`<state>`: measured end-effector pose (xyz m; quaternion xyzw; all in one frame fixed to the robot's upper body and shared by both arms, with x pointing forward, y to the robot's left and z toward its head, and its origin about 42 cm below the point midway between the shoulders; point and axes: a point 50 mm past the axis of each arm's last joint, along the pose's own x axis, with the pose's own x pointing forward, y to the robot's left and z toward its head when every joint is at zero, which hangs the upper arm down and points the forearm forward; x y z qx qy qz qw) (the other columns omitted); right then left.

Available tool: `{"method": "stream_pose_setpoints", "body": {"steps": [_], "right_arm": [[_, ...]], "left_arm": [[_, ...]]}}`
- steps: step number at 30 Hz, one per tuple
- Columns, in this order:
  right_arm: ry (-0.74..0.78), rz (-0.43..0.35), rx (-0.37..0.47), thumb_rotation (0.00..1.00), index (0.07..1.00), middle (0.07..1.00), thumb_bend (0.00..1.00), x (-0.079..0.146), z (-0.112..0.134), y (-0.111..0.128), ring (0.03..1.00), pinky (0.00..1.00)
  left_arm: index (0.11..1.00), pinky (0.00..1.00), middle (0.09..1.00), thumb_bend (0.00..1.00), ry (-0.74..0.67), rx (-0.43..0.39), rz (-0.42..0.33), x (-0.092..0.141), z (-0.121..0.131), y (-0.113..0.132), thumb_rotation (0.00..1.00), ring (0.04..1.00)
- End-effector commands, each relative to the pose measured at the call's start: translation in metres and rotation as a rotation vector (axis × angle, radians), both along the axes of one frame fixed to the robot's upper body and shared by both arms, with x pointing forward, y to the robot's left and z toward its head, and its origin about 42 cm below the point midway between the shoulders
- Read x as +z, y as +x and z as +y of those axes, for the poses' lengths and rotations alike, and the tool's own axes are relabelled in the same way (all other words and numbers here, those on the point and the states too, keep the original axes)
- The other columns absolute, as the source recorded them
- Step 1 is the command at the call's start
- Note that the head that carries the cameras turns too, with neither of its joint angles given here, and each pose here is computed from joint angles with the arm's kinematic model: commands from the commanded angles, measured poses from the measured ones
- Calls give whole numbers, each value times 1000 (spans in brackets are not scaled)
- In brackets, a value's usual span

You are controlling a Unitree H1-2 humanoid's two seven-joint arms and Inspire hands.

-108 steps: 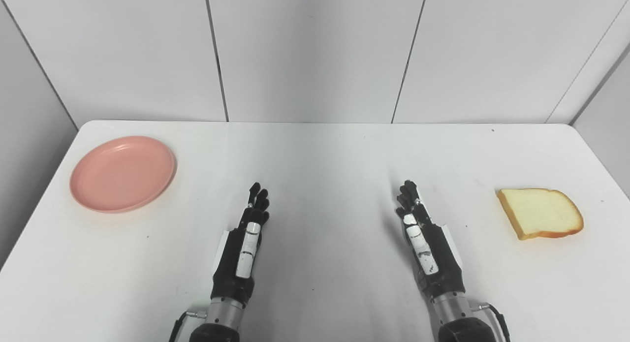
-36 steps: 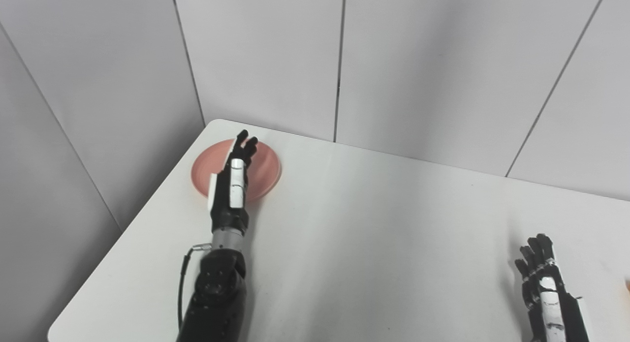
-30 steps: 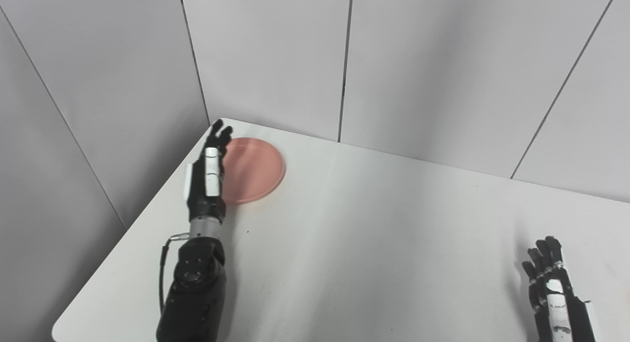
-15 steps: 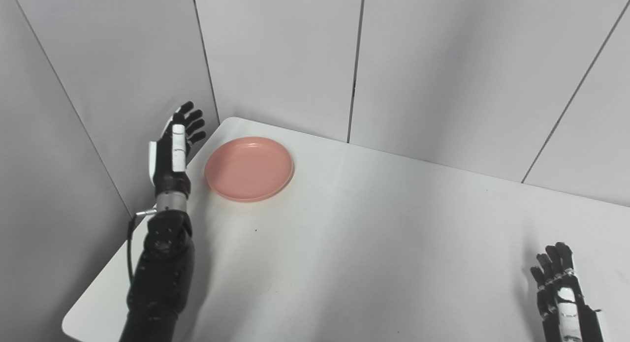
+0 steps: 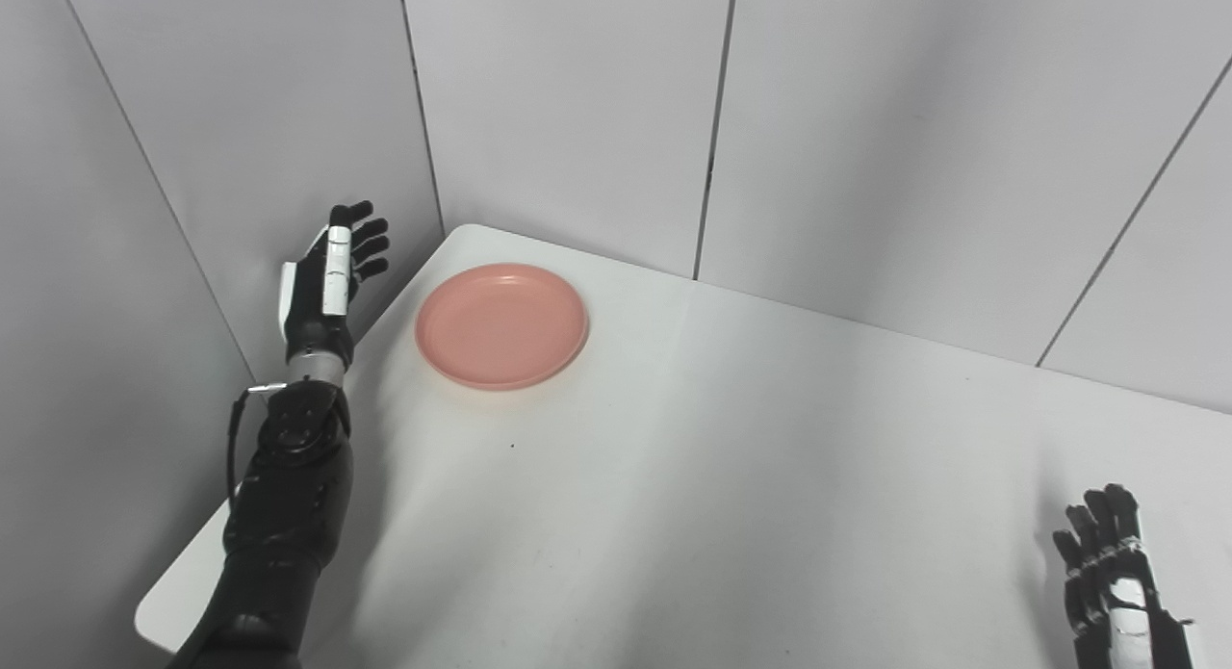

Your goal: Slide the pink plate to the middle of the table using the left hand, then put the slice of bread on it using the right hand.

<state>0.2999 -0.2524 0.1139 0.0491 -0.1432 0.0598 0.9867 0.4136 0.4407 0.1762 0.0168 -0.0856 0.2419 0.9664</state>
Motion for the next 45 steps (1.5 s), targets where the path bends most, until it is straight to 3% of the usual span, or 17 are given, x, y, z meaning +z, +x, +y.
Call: {"method": "stream_pose_setpoints", "body": {"steps": [1, 12, 16, 20, 30, 40, 45], "right_arm": [[-3, 13, -7, 873, 1000, 1000, 713, -14, -5, -8, 1000, 1000], [12, 8, -10, 867, 1000, 1000, 731, -15, -2, -10, 1000, 1000], [-3, 13, -32, 908, 1000, 1000, 727, -15, -1, -13, 996, 1000], [21, 15, -23, 868, 1000, 1000, 736, -13, -4, -13, 1000, 1000], [4, 5, -35, 896, 1000, 995, 734, -11, -9, -12, 986, 1000], [-11, 5, -42, 899, 1000, 1000, 776, -12, -14, -10, 1000, 1000], [-18, 2, -40, 911, 1000, 1000, 768, -11, -12, -11, 1000, 1000]], "left_arm": [[765, 781, 779, 873, 30, -10, -97, 36, 13, 12, 981, 799], [778, 804, 791, 841, 62, -85, -59, 18, 3, 26, 1000, 812], [782, 804, 796, 827, 23, -98, -54, 11, -2, 31, 1000, 814], [775, 798, 793, 818, -3, -120, -51, 9, -12, 37, 1000, 812], [788, 842, 809, 876, -40, -190, -2, -5, -33, 48, 1000, 834], [789, 874, 816, 868, -52, -237, 18, -13, -43, 49, 1000, 848], [787, 836, 808, 872, -91, -252, 10, -16, -51, 49, 1000, 825]]}}
